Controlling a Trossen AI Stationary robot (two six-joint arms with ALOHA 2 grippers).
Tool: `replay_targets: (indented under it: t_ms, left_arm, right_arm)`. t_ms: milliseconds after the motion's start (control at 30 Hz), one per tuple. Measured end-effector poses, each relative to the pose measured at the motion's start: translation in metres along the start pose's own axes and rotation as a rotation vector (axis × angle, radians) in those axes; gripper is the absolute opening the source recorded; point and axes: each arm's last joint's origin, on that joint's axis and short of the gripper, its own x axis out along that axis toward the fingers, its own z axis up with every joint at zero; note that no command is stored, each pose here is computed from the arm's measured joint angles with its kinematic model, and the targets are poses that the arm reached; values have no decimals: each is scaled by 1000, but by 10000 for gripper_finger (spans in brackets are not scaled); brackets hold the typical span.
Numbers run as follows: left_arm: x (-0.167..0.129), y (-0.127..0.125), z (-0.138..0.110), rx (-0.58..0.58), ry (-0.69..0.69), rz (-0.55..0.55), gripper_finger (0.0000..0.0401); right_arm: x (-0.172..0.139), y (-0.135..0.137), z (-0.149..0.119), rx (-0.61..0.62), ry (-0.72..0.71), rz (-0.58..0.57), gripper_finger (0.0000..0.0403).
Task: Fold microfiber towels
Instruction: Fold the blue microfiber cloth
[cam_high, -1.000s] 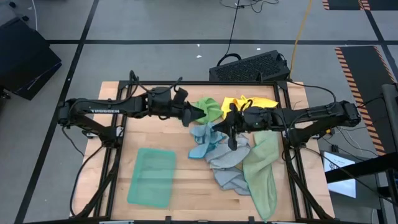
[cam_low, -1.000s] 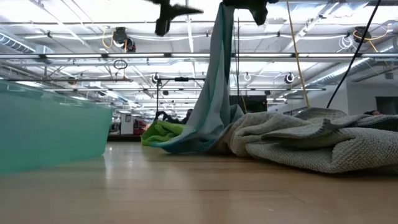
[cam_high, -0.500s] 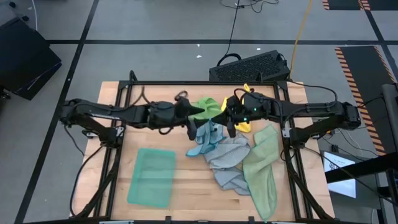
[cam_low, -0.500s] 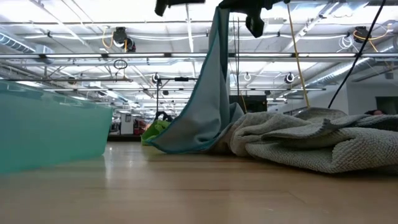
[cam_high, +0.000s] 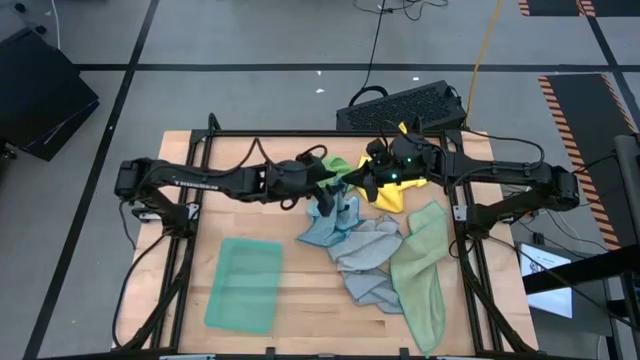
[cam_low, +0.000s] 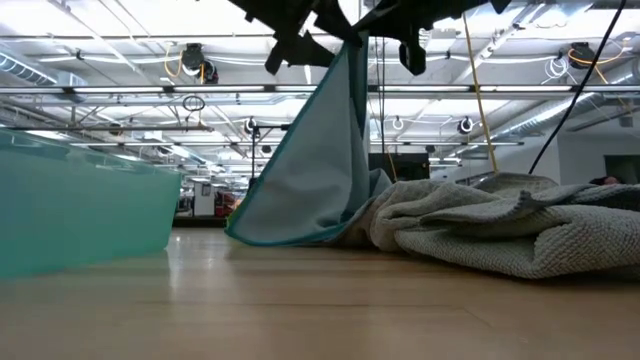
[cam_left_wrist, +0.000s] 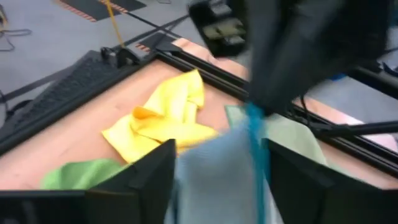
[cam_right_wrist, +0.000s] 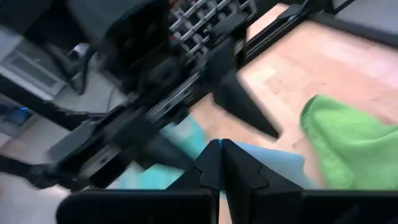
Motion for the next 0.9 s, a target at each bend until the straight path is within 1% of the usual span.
replay_targets:
  t_ms: [100,233,267,367,433,500,700,800,900]
  left_arm:
    - [-1,9,4,14,3,22,140]
    - [-2,21,12,34,12,-17,28]
    - [-2,24,14,32,13,-27,15]
    - [-1,32,17,-1,29,-67,14]
    - [-4,38,21,-38,40,-92,9]
    - [-7,42,27,-96,26,-125,5]
    - [-18,55,36,-239,68,-204,3]
    - [-20,64,41,-335,78,-227,4]
    - [-20,71,43,-413,88,-224,3]
  right_arm:
    - [0,-1,1,13,9,13,3]
    - [-1,-2,1,11,13,22,4]
    - [-1,-2,2,6,15,24,4]
    - [-1,-3,2,-26,14,24,10]
    - [-3,-3,2,-63,16,21,26]
    - [-5,-2,3,-94,-2,-2,51]
    - [-17,-3,3,-184,-27,-106,147]
    - [-18,-3,3,-238,-28,-106,184]
    - [-13,0,2,-279,-29,-89,209]
